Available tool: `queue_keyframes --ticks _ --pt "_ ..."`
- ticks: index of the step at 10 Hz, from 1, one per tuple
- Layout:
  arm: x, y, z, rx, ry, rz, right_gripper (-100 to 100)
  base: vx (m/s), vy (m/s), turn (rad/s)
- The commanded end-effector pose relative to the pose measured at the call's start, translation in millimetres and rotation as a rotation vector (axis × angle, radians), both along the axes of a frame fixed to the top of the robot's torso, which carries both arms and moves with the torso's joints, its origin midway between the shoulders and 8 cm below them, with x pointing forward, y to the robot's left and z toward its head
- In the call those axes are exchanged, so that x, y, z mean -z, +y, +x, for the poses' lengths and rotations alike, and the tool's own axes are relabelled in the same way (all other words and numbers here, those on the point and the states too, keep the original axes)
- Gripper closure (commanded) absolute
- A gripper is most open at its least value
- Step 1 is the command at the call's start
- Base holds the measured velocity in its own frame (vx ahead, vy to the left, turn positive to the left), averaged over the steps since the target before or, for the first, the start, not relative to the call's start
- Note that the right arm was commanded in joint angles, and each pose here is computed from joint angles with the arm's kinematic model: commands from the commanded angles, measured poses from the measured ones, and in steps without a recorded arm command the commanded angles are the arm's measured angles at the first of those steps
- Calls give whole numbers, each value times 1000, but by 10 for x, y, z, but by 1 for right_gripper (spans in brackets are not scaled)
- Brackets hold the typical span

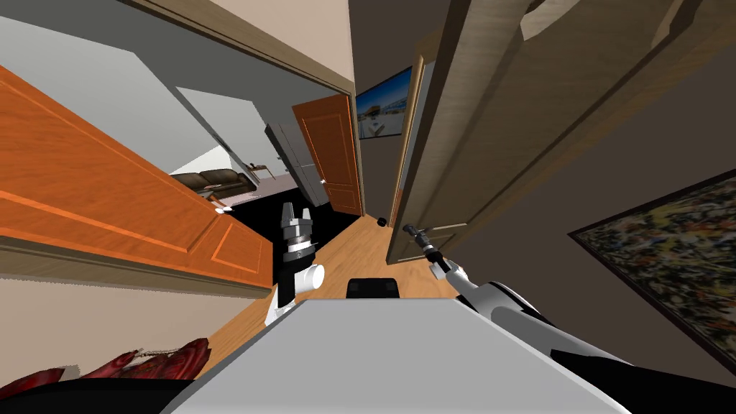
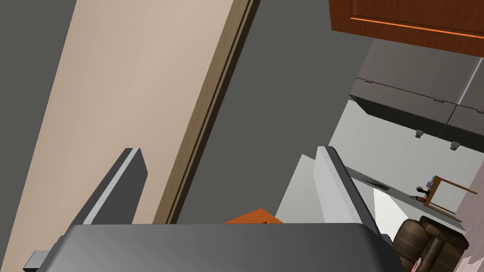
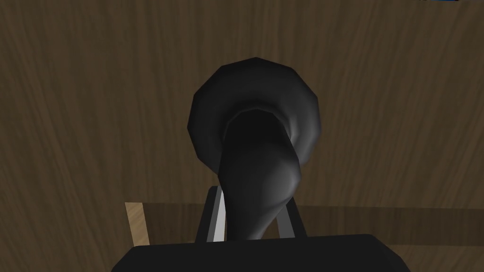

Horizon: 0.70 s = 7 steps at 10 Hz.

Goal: Pull the door open

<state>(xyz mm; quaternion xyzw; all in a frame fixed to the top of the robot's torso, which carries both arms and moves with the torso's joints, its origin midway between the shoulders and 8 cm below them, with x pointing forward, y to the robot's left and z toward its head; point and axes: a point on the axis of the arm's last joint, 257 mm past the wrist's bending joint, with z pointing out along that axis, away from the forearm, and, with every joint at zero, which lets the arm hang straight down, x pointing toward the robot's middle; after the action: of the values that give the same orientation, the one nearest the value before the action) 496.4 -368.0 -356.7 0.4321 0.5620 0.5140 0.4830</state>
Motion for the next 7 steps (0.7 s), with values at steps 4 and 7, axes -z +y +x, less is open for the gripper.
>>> queue_keyframes --ticks 4,7 --pt "-22 17 -276 -98 -14 -9 100 -55 -20 -37" --pt "-25 42 -477 -167 -14 -9 100 -51 -48 -39"
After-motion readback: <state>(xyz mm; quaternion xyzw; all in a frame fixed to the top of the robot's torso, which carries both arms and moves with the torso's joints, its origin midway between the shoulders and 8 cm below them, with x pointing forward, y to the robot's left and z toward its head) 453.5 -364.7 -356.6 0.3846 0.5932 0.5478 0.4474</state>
